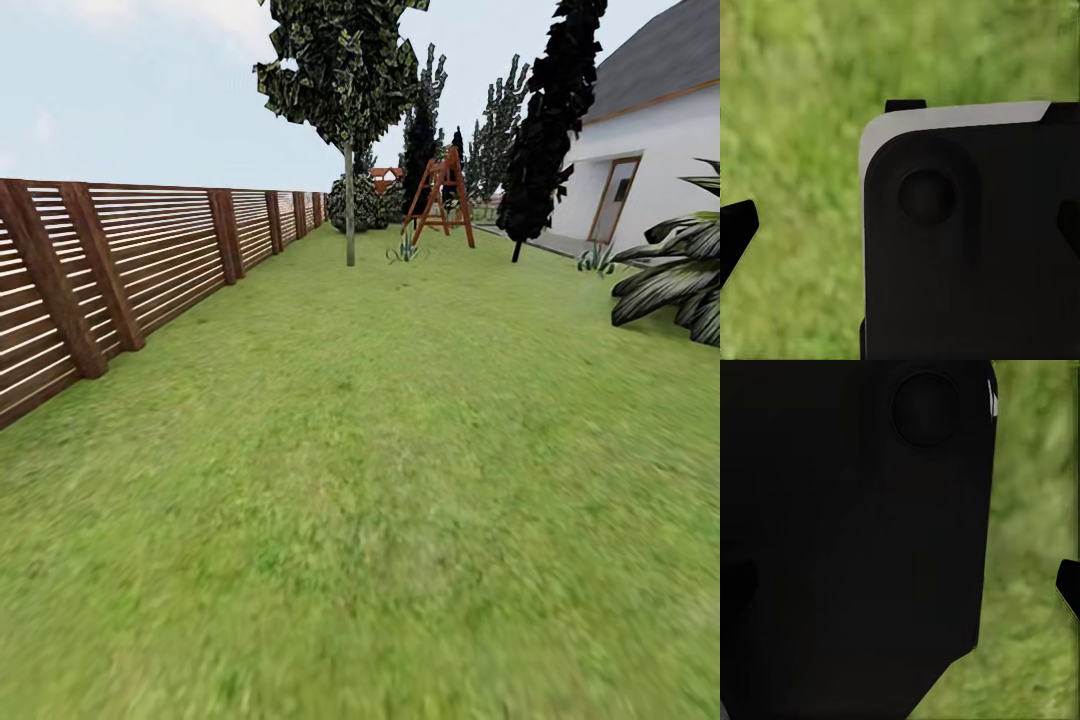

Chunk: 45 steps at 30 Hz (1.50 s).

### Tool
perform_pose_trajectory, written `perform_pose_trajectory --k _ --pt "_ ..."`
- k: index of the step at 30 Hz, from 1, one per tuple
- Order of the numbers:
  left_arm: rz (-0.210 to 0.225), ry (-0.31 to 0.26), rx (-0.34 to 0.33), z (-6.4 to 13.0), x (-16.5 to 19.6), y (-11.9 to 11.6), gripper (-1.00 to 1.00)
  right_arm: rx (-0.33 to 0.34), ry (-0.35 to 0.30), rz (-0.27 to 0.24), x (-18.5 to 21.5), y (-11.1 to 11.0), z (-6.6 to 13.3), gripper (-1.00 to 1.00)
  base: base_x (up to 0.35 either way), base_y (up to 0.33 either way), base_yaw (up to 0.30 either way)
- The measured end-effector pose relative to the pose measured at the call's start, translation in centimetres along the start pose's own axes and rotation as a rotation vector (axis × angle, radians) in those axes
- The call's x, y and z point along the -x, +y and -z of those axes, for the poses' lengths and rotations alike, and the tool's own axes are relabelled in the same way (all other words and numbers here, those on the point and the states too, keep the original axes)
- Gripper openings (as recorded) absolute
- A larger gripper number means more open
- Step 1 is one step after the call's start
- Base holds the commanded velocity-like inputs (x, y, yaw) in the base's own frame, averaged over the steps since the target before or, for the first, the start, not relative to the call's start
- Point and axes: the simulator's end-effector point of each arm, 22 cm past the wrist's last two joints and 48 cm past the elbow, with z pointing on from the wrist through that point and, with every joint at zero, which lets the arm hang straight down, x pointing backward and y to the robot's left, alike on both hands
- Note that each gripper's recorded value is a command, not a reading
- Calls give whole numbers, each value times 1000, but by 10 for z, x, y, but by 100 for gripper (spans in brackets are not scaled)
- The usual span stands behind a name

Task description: Take the three Easter eggs out of the wicker basket on the lawn in the garden, then place them on the lawn next to a single tree (choose any tree) so that all three eggs are next to the same tree and none are left in the basket.

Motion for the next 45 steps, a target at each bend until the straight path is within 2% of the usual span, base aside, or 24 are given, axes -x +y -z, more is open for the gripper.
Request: perform_pose_trajectory --k 23,27,38,45 --pt "-1 0 0 0 0 0 100 0 -3 2 1 0 0 100 336 0 0" --pt "-2 0 -1 0 0 0 100 -10 -7 3 4 -8 0 100 336 0 0" --pt "-2 0 -1 0 0 0 100 -15 -2 3 2 -12 0 100 336 0 0" --pt "-1 0 0 0 0 0 100 -8 -3 -1 2 -6 0 100 336 0 -3"
